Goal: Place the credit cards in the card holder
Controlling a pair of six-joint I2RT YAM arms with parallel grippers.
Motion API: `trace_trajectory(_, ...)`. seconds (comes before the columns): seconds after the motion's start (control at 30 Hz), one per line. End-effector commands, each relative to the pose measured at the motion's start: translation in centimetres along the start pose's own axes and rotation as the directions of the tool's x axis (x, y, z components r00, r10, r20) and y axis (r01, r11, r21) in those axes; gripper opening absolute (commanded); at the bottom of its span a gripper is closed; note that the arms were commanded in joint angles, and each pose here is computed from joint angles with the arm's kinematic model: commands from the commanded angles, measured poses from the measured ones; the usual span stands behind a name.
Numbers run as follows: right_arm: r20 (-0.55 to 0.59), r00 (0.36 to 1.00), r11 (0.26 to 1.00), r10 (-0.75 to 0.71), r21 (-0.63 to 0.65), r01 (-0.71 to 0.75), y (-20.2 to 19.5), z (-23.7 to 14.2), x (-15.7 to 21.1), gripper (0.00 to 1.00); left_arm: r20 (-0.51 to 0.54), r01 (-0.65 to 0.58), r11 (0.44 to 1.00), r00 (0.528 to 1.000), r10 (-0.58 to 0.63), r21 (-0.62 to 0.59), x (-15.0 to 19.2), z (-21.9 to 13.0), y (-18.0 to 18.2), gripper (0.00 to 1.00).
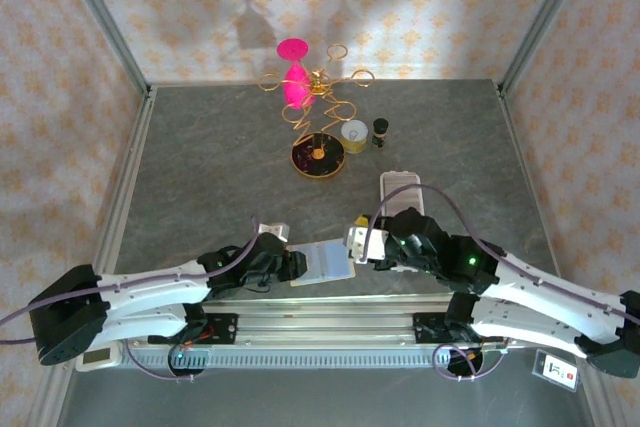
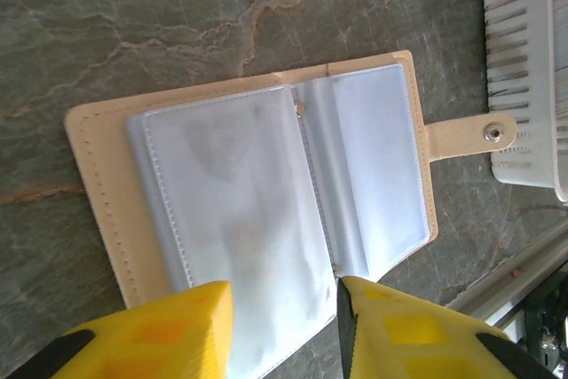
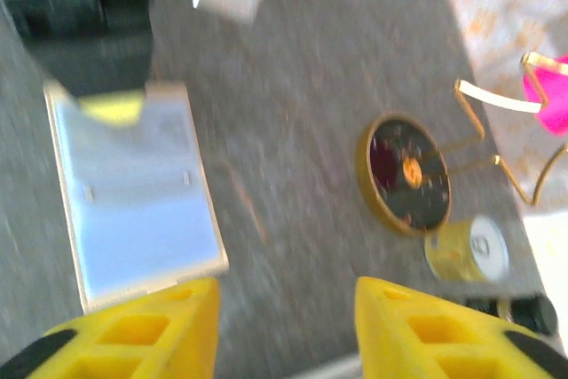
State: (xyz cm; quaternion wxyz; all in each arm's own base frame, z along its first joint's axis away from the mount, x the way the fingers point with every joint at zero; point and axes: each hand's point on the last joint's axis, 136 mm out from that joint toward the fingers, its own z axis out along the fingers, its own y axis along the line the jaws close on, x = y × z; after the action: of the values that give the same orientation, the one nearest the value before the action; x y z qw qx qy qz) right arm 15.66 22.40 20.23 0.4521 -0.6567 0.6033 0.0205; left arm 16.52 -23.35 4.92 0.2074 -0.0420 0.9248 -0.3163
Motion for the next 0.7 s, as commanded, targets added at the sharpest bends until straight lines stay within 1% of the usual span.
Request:
trace_trajectory(0.0,-0.201,0.967,0.984,-0.159,-0.105,0.141,2.4,-0.6,6.3,0.53,0.0,-0.015,0.999,1.0,0.015,0.045,-0.4,0.3,-1.8,0.35)
trace_trajectory(0.13,-0.293,0.942,0.984,-0.163,-0.118,0.133,2.8,-0.2,10.1,0.58,0.003,-0.028,0.999,1.0,0.028,-0.016,-0.3,0.6,-0.5,0.32)
trace_trajectory(0.43,-0.406,0.893,0.979,-0.194,-0.134,0.152,2.0,1.7,15.4,0.61,0.009,-0.048,0.988,0.999,0.05,-0.148,-0.1,1.0,2.5,0.3)
trace_trajectory(0.57,-0.413,0.89,0.979,-0.193,-0.139,0.148,1.2,2.3,16.0,0.62,0.019,-0.055,0.982,0.998,0.06,-0.178,-0.3,1.0,3.1,0.3)
trace_trajectory(0.67,-0.424,0.879,0.972,-0.221,-0.175,0.16,1.7,2.7,16.6,0.62,0.034,-0.064,0.978,0.997,0.073,-0.2,-0.8,0.7,3.1,0.3)
